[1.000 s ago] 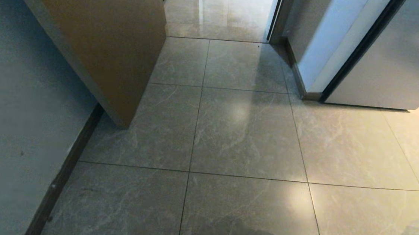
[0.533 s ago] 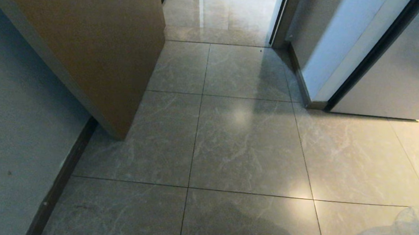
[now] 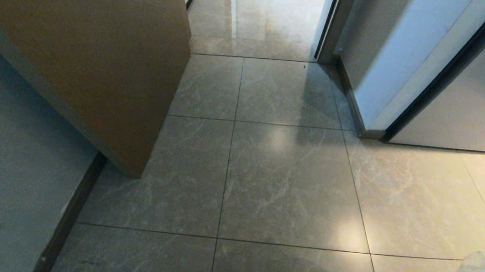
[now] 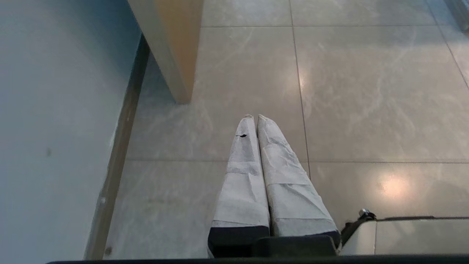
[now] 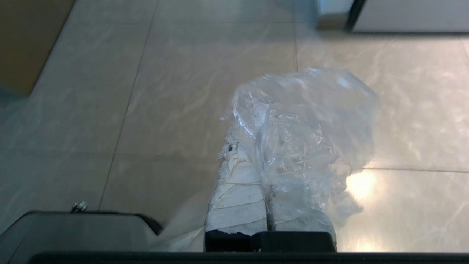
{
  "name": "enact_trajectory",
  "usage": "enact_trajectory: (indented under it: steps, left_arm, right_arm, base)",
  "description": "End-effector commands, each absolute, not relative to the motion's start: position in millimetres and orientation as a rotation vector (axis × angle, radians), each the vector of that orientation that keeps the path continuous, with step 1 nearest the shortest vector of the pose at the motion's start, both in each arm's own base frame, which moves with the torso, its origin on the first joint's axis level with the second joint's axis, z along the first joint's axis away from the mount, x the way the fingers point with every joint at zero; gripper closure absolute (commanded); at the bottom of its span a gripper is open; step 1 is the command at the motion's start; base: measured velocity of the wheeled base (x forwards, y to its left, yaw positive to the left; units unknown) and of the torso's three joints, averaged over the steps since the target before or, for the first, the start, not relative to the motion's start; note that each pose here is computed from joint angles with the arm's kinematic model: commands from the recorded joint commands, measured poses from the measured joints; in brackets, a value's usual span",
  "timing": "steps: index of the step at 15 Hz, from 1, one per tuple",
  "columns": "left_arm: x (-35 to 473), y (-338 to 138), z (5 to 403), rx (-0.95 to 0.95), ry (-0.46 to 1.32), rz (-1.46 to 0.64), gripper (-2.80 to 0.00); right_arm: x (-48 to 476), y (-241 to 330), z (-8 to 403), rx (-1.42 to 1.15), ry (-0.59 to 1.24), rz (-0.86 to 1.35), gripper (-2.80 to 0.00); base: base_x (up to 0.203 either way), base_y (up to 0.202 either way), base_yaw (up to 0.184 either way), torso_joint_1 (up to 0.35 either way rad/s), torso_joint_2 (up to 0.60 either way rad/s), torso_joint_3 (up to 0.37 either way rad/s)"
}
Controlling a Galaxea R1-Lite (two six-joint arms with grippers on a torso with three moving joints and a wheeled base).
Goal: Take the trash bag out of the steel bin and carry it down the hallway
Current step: Put the trash bag at the door
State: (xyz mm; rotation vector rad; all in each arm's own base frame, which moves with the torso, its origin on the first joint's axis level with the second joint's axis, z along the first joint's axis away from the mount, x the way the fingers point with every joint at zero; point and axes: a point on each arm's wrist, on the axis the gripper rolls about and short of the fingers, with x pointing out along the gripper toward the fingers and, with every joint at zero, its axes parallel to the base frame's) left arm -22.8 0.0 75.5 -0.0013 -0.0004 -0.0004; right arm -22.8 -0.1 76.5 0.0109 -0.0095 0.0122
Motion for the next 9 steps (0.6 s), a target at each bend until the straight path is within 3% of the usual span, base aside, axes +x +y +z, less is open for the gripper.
enact_trajectory:
  steps: [1, 9]
  left_arm:
    - [-22.8, 0.0, 75.6, -0.003, -0.002, 0.0, 0.0]
    - [-22.8, 0.0, 75.6, -0.002, -0.002, 0.0, 0.0]
  right_arm:
    - [-22.6, -0.1, 76.2, 0.011, -0.008, 0.012, 0.0]
    - [-22.6, -0.1, 76.2, 0.011, -0.008, 0.012, 0.0]
  base:
    - [0.196, 0.0, -0.001, 0.001, 0.0, 0.004]
    - [0.192, 0.0, 0.001, 0.002, 0.0, 0.003]
